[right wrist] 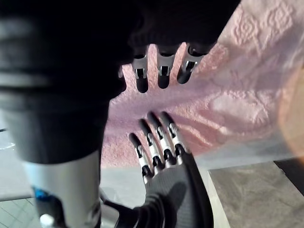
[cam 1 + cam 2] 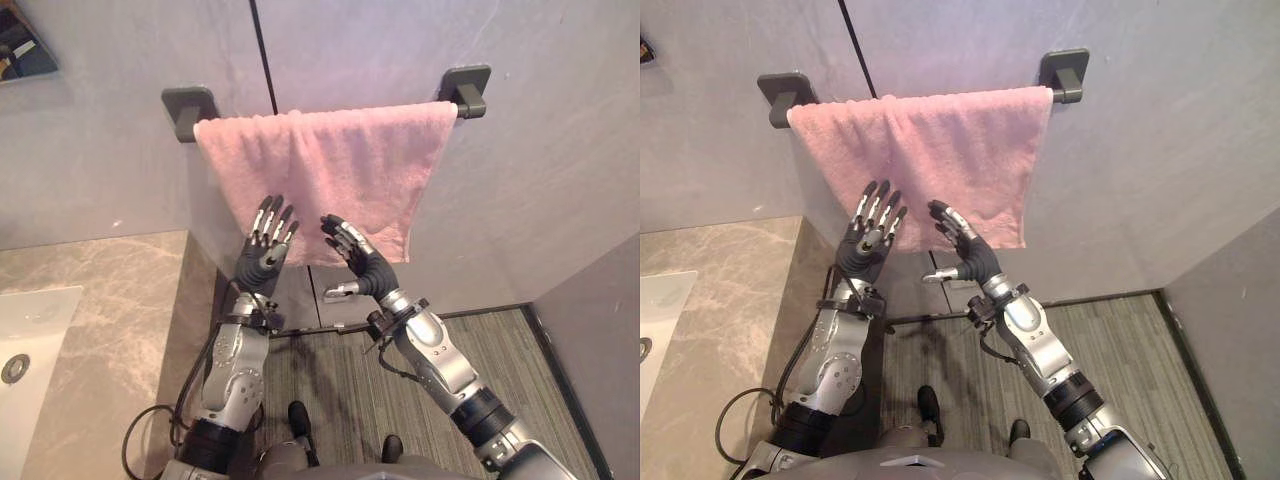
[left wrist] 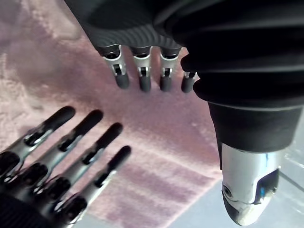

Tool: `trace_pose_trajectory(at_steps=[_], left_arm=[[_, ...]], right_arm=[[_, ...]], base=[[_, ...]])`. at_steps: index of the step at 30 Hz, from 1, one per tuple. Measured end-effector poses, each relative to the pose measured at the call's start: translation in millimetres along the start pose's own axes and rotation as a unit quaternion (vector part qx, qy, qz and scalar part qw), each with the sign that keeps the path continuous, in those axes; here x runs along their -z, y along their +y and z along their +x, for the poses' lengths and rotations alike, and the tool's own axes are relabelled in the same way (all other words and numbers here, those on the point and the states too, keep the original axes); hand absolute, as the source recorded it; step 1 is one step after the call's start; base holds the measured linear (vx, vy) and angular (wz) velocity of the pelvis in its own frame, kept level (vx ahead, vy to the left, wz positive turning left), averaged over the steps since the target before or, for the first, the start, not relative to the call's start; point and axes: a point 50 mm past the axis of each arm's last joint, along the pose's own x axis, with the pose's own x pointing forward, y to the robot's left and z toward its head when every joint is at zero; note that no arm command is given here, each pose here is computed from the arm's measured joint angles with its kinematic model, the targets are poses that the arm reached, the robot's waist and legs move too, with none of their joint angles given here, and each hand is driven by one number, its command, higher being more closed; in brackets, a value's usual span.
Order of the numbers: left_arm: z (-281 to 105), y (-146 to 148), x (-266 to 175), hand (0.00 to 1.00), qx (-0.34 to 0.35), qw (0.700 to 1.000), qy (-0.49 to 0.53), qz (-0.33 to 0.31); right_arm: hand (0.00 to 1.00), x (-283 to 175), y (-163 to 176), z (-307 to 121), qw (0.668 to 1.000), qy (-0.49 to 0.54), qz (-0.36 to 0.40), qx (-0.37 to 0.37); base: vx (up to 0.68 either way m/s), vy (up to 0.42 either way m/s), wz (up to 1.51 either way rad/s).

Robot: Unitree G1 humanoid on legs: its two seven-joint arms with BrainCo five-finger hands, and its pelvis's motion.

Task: Organize washtable

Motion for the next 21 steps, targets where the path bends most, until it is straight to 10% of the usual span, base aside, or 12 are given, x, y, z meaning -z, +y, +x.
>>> trace_pose_trajectory(at_steps=[21], left_arm=[[52,17,-10,0.00,-0.084,0.996,-0.026,0.018]], right_arm=[[0.00,-60,-93,19,0.971,-0.093,-0.043,0.214]], base=[[0.00,0.000,-0.03]])
